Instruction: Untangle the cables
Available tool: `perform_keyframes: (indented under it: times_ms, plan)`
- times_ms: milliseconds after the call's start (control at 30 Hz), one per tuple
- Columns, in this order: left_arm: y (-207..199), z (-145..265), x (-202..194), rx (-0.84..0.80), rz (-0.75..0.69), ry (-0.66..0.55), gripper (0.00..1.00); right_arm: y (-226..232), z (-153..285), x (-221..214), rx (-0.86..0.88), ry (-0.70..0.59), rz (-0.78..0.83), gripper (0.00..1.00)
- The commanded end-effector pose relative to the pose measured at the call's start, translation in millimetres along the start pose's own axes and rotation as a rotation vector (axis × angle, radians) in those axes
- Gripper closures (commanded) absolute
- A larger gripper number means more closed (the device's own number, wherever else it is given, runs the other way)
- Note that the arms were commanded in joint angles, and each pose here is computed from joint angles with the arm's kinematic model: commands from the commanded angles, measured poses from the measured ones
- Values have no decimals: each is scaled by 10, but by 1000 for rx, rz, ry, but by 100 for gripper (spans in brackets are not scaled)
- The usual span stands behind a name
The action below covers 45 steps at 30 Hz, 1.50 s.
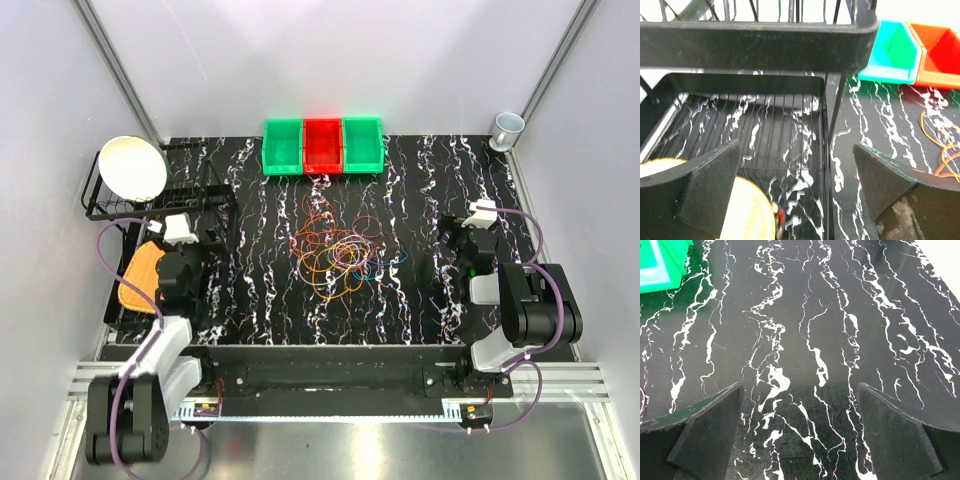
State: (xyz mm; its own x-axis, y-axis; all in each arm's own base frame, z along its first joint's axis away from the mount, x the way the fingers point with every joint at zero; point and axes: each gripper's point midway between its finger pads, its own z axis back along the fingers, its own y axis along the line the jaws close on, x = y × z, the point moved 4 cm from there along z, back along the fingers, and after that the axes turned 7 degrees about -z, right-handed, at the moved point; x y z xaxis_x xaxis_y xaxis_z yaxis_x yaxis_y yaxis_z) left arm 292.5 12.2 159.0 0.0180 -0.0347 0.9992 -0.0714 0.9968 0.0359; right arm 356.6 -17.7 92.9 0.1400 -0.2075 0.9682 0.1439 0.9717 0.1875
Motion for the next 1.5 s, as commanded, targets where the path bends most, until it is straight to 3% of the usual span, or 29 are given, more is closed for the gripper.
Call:
perform_keyframes:
  times_ms: [0,100,167,233,467,567,700,900,967,1033,1133,1167,1233,1467]
  plan:
    - [-30,149,44,-1,79,86,1,-3,-60,149,-11,-46,-2,0]
    - [-62,282,132,-1,159,108,1,-6,-60,144,-12,-45,-2,0]
    - [-65,383,114,58,304,186,1,-4,-61,150,-12,-48,-4,0]
    - [-87,515,75,65,341,267,1,0,-58,144,-11,-46,-2,0]
    - [-420,692,331,-144,494,283,1,-3,-52,157,-13,-56,-6,0]
    - [-306,770,148,27,580,430,1,-9,-53,153,-15,-55,-8,0]
    - [-617,733,179,-202,615,544,1,-10,-50,151,-15,-55,-6,0]
    - [-496,814,315,-138,554,502,1,-12,-50,154,-16,-56,-6,0]
    - [-624,803,459,-266,556,446,1,-10,-53,153,-15,-55,-6,0]
    - [-755,767,625,-394,605,324,1,-6,-53,144,-14,-51,-6,0]
    - [-717,780,426,-267,818,356,1,-2,-55,146,-13,-51,-7,0]
    - [-756,768,437,-311,832,330,1,-9,-55,144,-14,-50,-6,0]
    - [-847,783,488,-413,791,329,1,-14,-60,144,-18,-47,-4,0]
    - [-1041,744,342,-443,620,543,1,-108,-62,168,-100,-66,-38,0]
